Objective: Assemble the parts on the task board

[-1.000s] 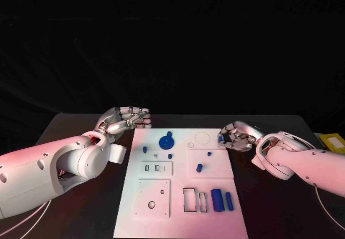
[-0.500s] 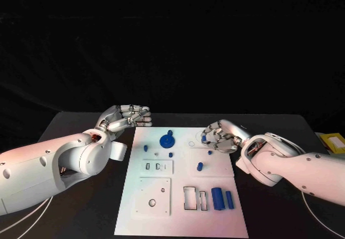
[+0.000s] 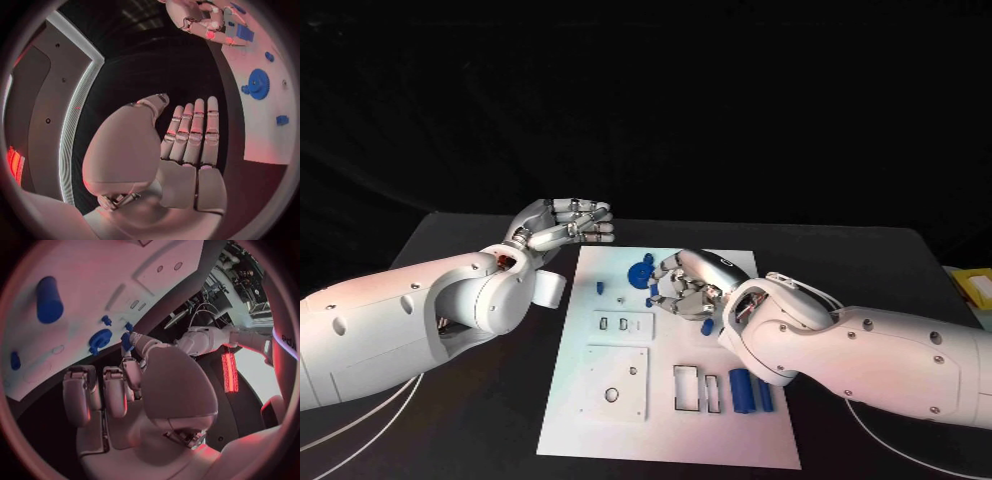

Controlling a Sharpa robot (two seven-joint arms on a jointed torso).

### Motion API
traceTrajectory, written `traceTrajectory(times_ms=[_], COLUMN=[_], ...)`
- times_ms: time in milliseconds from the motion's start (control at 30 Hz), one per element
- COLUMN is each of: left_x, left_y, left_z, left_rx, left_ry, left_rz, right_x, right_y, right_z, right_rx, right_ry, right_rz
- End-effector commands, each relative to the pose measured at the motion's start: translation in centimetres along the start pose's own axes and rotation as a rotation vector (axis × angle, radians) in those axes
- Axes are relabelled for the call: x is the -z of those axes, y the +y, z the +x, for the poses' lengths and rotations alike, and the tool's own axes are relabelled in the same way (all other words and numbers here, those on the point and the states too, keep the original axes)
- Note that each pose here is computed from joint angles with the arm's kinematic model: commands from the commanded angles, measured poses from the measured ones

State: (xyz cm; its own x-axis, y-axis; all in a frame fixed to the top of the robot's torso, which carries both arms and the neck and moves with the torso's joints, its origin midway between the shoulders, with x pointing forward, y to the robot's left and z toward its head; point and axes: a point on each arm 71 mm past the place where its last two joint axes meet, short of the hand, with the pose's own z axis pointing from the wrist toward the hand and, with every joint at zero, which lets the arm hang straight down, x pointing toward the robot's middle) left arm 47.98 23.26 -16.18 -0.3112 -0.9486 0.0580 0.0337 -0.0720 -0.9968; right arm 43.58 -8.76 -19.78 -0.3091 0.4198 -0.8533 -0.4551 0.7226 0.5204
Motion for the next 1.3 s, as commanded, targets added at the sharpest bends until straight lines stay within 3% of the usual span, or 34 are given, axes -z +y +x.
traceTrajectory(times_ms=[33,567,1300], left_x=[-0.09,-0.16,-0.14], left_y=[-0.11,-0.09,-0.08], left_z=[0.27,0.46,0.38], left_rx=[0.009,0.011,0.011], left_ry=[0.016,0.021,0.021], left_rz=[0.008,0.007,0.005], right_x=[-0.3,-1.1,-1.3], right_y=[0.5,1.9,1.5], right_z=[1.1,4.4,5.1], right_rx=[0.062,0.091,0.135], right_ry=[0.015,0.075,0.106], right_rz=[0.015,0.008,0.027])
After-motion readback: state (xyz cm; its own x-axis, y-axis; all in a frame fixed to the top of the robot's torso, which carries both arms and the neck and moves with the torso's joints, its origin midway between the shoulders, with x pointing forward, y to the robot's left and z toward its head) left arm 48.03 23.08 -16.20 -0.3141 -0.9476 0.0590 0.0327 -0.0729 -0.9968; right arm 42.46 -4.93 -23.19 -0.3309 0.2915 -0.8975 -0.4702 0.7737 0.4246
